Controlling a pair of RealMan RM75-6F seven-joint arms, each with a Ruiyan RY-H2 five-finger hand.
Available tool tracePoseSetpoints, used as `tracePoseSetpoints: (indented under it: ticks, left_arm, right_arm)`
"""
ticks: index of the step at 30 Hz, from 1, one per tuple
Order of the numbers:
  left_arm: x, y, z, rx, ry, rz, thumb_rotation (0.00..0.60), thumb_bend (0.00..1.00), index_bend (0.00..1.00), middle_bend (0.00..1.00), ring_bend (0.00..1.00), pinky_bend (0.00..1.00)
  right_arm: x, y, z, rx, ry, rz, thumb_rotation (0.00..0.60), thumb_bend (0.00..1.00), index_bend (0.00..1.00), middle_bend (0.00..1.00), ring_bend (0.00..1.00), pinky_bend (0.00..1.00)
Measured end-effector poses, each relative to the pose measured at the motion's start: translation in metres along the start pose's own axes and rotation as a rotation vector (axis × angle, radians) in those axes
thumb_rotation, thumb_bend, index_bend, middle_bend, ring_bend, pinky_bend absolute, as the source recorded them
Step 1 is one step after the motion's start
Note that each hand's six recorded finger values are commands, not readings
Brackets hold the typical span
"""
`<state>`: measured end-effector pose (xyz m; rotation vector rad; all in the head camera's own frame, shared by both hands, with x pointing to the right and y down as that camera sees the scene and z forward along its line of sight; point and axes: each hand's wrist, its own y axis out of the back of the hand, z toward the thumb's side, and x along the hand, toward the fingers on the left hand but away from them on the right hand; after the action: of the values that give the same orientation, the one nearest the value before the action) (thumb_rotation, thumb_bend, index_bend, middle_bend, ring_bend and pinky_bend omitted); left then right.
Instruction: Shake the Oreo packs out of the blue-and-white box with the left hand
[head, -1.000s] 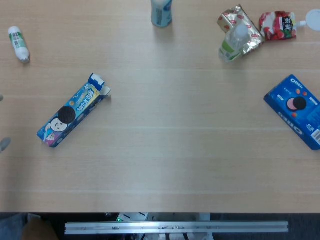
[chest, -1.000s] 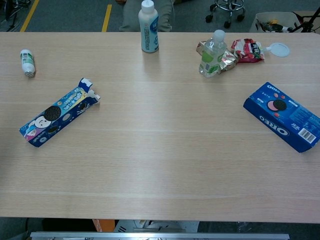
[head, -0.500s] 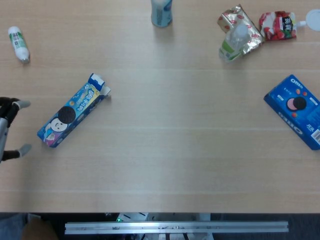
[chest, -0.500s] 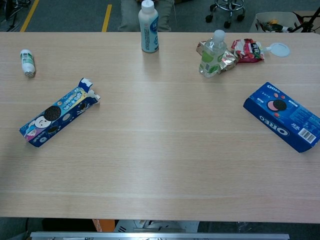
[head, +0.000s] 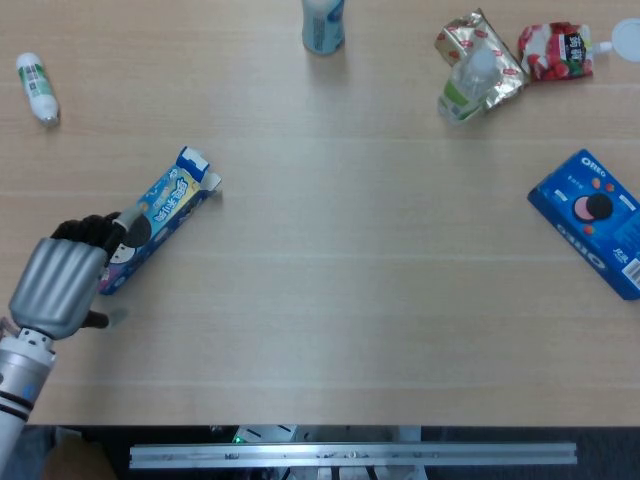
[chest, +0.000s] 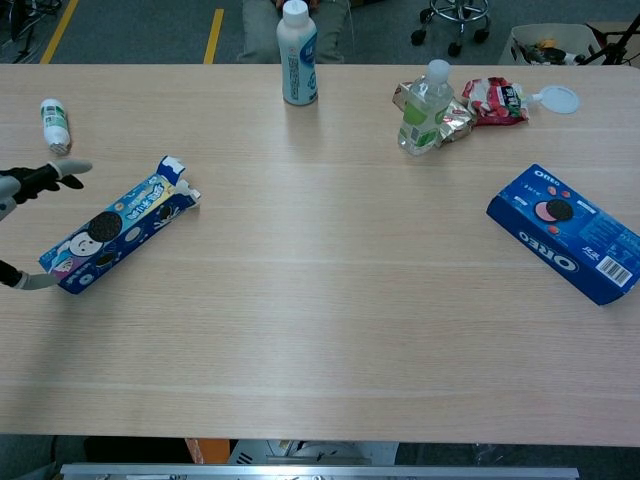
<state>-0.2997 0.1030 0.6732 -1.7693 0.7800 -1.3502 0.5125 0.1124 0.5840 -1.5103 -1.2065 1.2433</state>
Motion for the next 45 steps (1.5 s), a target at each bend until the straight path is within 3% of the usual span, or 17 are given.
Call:
tracePoseSetpoints:
  ticks: [8,12,20,30,39,42,45]
  left_arm:
    - [0.026,-0.034,0.008,0.038,0.047,-0.063,0.6,0.06,0.0,0.13,0.16,0.23]
    - [0.038,-0.044,0.001,0.035,0.095,-0.073,0.529,0.06,0.0,0.13,0.16,0.23]
    - [0.054,-0.059,-0.011,0.044,0.156,-0.093,0.518,0.06,0.0,0.13,0.16,0.23]
    - [0.066,-0.071,-0.032,0.034,0.225,-0.125,0.53,0.06,0.0,0.13,0.16,0.23]
    - [0.08,-0.071,-0.051,0.105,0.275,-0.096,0.6,0.06,0.0,0.13,0.16,0.23]
    - [0.085,-0.07,-0.061,0.124,0.299,-0.093,0.599,0.06,0.04,0.13,0.16,0.23]
    - [0.088,-0.068,-0.072,0.138,0.324,-0.088,0.599,0.06,0.16,0.17,0.2,0.25]
  right_arm:
    - [0.003,-0.003,-0.005,-0.017,-0.017,0.019,0.6,0.33,0.41,0.44,0.46,0.46]
    - [0.005,-0.002,-0.007,-0.028,-0.021,0.015,0.6,0.33,0.41,0.44,0.46,0.46]
    - [0.007,-0.002,-0.01,-0.038,-0.031,0.018,0.6,0.33,0.41,0.44,0.46,0.46]
    - [0.008,-0.002,-0.013,-0.052,-0.039,0.014,0.6,0.33,0.41,0.44,0.46,0.46]
    - [0.008,-0.002,-0.013,-0.059,-0.042,0.013,0.6,0.33,0.41,0.44,0.46,0.46]
    - [0.009,-0.002,-0.014,-0.061,-0.043,0.012,0.6,0.33,0.41,0.44,0.46,0.46]
    - [0.01,-0.002,-0.015,-0.062,-0.045,0.013,0.6,0.33,0.41,0.44,0.46,0.46]
